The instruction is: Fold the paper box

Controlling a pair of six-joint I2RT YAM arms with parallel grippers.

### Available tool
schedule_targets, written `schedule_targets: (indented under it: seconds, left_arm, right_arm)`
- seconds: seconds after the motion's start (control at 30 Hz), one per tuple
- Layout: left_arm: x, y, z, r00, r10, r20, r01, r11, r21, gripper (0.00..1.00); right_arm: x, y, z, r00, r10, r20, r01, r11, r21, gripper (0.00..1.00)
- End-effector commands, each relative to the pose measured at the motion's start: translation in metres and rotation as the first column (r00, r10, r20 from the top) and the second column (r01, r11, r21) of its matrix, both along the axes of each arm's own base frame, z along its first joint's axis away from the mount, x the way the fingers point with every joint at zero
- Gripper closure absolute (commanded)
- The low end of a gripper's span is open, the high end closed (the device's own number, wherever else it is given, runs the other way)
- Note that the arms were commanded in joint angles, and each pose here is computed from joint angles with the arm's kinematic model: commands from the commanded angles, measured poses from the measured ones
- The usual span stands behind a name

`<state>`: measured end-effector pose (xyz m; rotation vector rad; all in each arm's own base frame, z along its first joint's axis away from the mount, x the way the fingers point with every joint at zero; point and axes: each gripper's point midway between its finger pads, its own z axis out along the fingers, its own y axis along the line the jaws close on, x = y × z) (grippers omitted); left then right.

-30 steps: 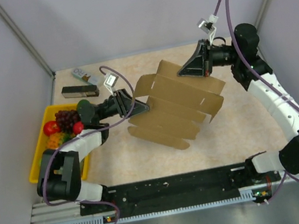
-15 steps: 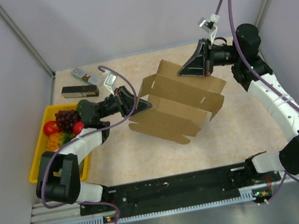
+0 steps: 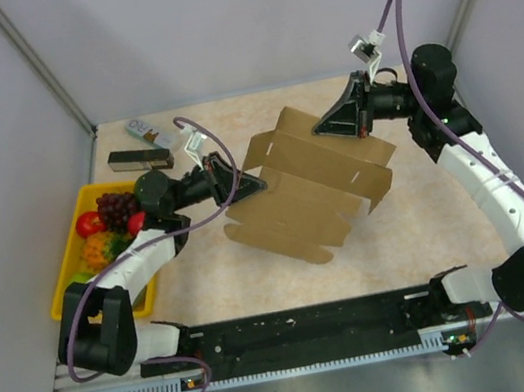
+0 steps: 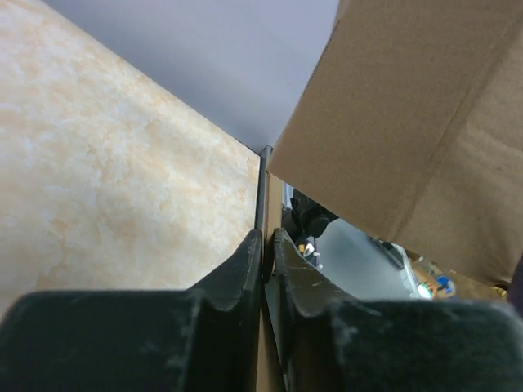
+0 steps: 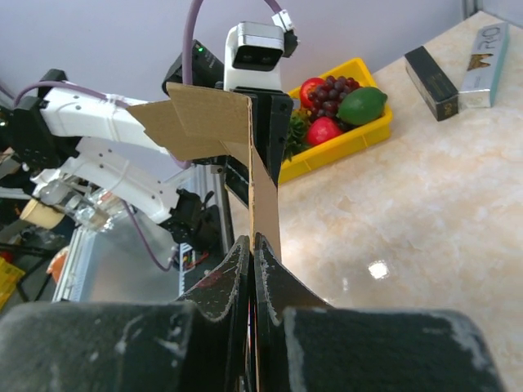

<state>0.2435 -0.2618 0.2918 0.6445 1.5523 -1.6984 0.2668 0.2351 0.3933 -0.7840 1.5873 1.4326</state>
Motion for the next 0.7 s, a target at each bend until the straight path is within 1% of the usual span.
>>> schedule_targets:
  seconds: [0.0, 0.1, 0.13, 0.17, 0.23, 0.3, 0.37, 0.5, 0.6, 0.67]
  left_arm:
    - [0.015, 0.003, 0.003, 0.997, 0.075, -0.004, -0.074, 0.997, 0.014, 0.64]
    - [0.019, 0.009, -0.013, 0.994, 0.1, -0.051, -0.099, 0.995, 0.03, 0.51]
    - [0.022, 0.012, -0.017, 0.991, 0.119, -0.062, -0.117, 0.993, 0.035, 0.35]
    - [0.023, 0.015, -0.025, 0.987, 0.134, -0.09, -0.13, 0.99, 0.049, 0.33]
    - [0.026, 0.02, -0.042, 0.977, 0.177, -0.116, -0.168, 0.983, 0.079, 0.31]
    - [0.025, 0.022, -0.057, 0.969, 0.195, -0.149, -0.181, 0.978, 0.104, 0.31]
    - [0.028, 0.023, -0.068, 0.961, 0.219, -0.172, -0.2, 0.973, 0.118, 0.33]
    - [0.032, 0.021, -0.078, 0.955, 0.217, -0.203, -0.195, 0.973, 0.122, 0.38]
    - [0.036, 0.02, -0.083, 0.945, 0.218, -0.245, -0.195, 0.974, 0.116, 0.39]
    - [0.038, 0.021, -0.092, 0.932, 0.246, -0.268, -0.218, 0.967, 0.13, 0.39]
  right_arm:
    - [-0.003, -0.004, 0.008, 0.989, -0.072, 0.131, 0.076, 0.997, -0.026, 1.0]
    - [0.004, -0.008, -0.006, 0.983, -0.141, 0.118, 0.148, 0.987, -0.054, 1.0]
    - [0.007, -0.009, -0.012, 0.982, -0.157, 0.109, 0.164, 0.985, -0.061, 1.0]
    - [0.011, -0.01, -0.024, 0.98, -0.178, 0.085, 0.185, 0.98, -0.075, 1.0]
    - [0.014, -0.011, -0.037, 0.979, -0.196, 0.056, 0.201, 0.976, -0.089, 1.0]
    - [0.019, -0.012, -0.061, 0.974, -0.225, 0.013, 0.225, 0.969, -0.104, 1.0]
    - [0.028, -0.015, -0.082, 0.961, -0.276, -0.017, 0.273, 0.955, -0.12, 1.0]
    - [0.044, -0.019, -0.104, 0.93, -0.355, -0.096, 0.339, 0.928, -0.153, 1.0]
    - [0.059, -0.026, -0.122, 0.903, -0.411, -0.121, 0.384, 0.902, -0.197, 1.0]
    - [0.065, -0.03, -0.137, 0.893, -0.433, -0.125, 0.396, 0.887, -0.239, 1.0]
